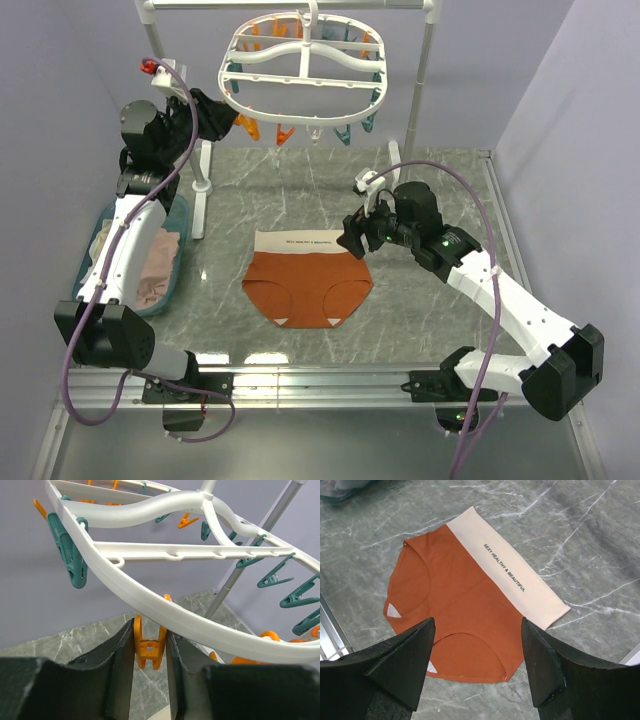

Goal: Clip the underwear to the hanger

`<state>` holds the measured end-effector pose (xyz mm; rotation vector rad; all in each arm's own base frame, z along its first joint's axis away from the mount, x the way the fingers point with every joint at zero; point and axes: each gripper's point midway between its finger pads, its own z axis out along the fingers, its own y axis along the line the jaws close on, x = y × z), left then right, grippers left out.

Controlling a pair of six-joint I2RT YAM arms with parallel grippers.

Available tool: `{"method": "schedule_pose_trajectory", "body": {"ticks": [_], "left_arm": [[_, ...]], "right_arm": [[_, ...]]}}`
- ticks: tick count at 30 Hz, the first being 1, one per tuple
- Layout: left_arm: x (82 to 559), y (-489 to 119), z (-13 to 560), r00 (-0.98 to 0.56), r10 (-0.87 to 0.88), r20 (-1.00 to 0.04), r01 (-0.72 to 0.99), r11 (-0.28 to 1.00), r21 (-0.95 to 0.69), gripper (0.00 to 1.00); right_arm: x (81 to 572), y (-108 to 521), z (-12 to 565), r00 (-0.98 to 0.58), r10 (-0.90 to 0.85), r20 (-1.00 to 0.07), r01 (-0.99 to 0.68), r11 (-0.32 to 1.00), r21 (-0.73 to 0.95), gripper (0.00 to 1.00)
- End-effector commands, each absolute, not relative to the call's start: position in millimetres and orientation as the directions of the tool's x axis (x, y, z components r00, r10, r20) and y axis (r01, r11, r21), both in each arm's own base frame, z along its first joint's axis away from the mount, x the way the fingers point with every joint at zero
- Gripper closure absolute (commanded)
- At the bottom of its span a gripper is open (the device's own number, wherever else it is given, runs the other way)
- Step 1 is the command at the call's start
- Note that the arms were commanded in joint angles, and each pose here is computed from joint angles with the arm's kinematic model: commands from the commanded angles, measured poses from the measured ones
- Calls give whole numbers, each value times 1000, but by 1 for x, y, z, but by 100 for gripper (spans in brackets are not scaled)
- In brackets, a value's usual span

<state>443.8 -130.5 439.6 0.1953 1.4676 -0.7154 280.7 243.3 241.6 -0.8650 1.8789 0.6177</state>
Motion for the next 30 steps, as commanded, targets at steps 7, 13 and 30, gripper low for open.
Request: {"method": "schedule_pose_trajectory", "body": {"ticks": [7, 13, 30], "left_arm": [[434, -137, 452, -35, -304, -952, 597, 758, -264, 100], [434, -136, 446, -59, -315, -947, 581, 761, -289, 100], [432, -135, 446, -69, -322, -944, 575, 761, -301, 63]], "right_arm": [[291, 254, 254, -276, -262, -925, -784, 618, 59, 25], [312, 269, 236, -321, -252, -913, -769, 632, 96, 28], [335, 311, 306, -253, -96, -963, -800, 580, 153, 30]]}}
